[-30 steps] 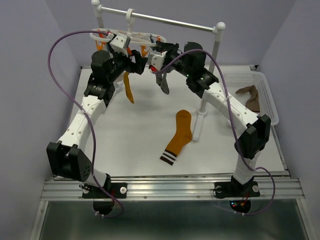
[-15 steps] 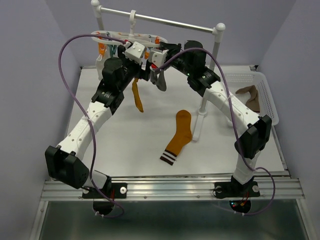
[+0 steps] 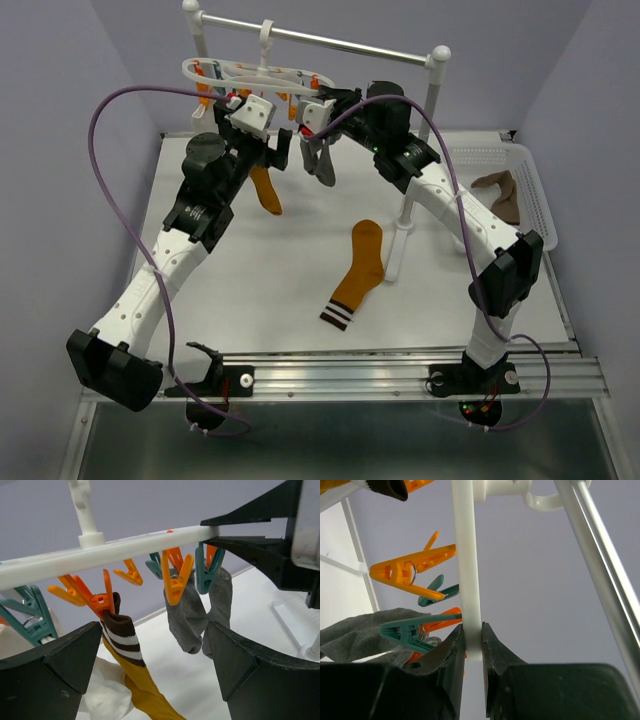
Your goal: Clip the socks to the hanger
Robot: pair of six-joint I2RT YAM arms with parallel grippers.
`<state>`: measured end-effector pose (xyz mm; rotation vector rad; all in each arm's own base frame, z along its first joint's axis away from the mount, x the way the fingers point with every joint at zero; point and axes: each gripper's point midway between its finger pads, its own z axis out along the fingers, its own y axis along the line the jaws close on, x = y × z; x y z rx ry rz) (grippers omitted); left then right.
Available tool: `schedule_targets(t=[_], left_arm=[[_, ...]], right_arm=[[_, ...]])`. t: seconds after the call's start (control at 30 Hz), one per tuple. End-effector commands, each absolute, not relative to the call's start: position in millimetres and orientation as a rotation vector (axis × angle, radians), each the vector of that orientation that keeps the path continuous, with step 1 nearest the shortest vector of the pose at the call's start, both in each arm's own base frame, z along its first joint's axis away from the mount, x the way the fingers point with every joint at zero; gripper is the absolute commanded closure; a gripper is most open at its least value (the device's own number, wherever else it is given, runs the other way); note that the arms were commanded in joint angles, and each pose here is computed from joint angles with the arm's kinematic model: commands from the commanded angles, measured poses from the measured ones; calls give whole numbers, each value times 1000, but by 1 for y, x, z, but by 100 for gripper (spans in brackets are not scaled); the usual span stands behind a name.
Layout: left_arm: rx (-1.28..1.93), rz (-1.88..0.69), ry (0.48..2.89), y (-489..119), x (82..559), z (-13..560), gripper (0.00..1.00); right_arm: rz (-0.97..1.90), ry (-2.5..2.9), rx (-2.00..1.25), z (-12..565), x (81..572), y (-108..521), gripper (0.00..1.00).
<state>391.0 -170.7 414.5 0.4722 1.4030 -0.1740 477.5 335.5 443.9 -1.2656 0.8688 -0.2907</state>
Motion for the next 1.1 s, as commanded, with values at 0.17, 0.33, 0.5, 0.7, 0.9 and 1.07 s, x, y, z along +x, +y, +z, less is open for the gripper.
schedule_targets(t=[0.17,0.33,0.5,0.7,0.9,1.07], left_arm=[[547,-439,1278,-203,349,457,1],[647,-428,1239,-218,345,452,1],[669,-334,1224,-221,370,437,1],[665,-295,1239,-232,404,425,3],[551,-228,1236,-216,418,426,6],[529,-184,1188,-209,417,423,9]], right_arm=[[-275,870,-1179,473,470,329,99],[-269,874,-1184,472,469,328,99],[-253,870,-1184,474,465,329,99],[-250,874,-1181,473,466,329,99],[-241,873,-1181,474,464,329,99],[-236,878,-1185,470,464,330,99]])
